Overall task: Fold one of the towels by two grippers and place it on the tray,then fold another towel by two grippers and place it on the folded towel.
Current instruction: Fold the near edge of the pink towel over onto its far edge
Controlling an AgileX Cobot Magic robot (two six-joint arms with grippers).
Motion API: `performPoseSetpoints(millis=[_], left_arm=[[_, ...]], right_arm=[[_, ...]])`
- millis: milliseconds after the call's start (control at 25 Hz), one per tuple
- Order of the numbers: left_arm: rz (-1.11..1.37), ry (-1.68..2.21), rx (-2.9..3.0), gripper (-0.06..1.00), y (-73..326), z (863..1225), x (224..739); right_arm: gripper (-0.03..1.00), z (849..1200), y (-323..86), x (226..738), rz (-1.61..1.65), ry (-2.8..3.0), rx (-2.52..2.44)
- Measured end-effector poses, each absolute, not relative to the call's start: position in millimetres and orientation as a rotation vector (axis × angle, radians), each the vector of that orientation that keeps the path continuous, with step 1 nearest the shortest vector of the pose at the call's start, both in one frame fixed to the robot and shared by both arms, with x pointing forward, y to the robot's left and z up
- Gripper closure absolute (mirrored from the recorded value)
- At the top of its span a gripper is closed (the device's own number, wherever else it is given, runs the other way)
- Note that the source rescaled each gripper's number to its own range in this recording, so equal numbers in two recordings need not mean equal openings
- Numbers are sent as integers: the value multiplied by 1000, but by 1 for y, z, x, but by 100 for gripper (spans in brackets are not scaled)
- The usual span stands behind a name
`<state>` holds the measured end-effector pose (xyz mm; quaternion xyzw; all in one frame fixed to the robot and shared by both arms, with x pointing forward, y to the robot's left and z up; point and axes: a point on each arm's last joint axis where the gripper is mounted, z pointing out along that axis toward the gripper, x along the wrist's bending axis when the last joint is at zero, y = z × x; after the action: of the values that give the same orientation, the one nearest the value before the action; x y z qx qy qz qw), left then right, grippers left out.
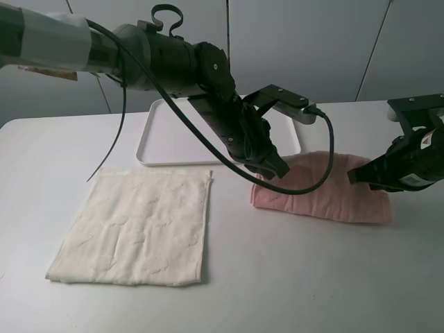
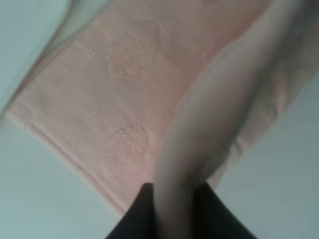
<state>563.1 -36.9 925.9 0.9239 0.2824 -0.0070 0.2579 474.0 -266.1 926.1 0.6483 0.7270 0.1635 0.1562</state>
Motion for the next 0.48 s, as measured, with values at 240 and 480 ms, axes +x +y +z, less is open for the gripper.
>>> performPoseSetpoints(millis=[240, 480], left_arm=[[22, 791, 2468, 53, -38, 926, 567], [50, 892, 2439, 13, -36, 926, 570]], right_arm=[[85, 928, -266, 479, 514, 2067, 1792], [8, 929, -265, 481, 542, 2053, 1775]])
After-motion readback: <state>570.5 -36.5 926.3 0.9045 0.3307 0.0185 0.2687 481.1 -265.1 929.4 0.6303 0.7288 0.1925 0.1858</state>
